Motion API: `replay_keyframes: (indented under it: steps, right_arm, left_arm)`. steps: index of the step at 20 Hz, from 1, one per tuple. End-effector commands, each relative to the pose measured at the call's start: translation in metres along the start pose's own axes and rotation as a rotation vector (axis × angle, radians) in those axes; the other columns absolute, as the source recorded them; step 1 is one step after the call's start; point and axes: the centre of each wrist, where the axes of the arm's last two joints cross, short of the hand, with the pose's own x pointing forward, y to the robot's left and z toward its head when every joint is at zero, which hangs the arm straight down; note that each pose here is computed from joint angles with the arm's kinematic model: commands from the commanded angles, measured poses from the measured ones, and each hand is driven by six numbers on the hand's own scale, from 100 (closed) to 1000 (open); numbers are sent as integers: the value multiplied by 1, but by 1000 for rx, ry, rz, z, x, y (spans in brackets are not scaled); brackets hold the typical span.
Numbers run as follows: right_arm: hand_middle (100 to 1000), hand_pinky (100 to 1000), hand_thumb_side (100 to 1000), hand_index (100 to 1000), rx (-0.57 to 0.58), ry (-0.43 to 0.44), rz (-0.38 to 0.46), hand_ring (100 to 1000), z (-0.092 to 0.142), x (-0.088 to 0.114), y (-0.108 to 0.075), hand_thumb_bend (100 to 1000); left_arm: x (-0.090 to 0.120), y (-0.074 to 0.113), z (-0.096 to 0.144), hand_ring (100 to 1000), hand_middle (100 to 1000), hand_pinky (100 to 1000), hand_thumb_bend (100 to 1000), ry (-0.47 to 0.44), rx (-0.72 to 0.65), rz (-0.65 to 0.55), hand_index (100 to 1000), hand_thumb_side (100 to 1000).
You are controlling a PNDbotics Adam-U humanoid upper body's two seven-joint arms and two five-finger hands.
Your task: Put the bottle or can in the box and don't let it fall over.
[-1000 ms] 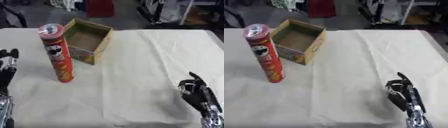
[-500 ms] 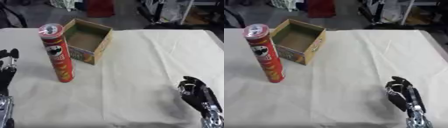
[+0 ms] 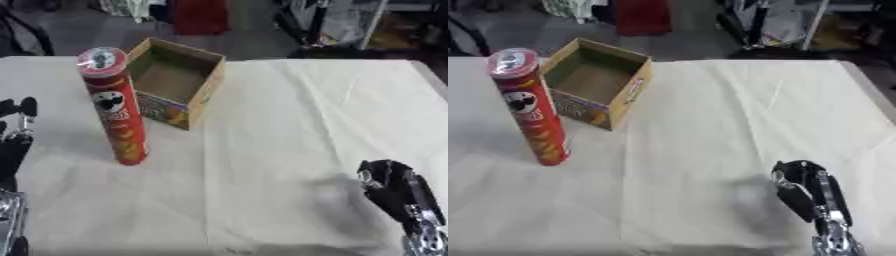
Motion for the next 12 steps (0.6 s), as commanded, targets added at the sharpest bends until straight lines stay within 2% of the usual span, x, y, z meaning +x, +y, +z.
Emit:
replay_keyframes:
  steps: [1, 6, 12]
  right_arm:
    - [564, 714, 250, 408, -18, -31, 19, 608, -3, 6, -7, 100]
    - [562, 714, 246, 411, -20, -30, 18, 608, -3, 5, -7, 100]
    - [564, 715, 243, 416, -17, -25, 18, 609, -4, 5, -6, 100]
  left_arm:
    - [8, 3, -5, 1000, 650, 1000, 572, -36, 1, -1, 741, 527]
    - [9, 1, -5, 1000, 652, 999, 597, -41, -16, -7, 743, 506]
    - [10, -8, -4, 1000, 676, 990, 805, -72, -119, -109, 802, 452]
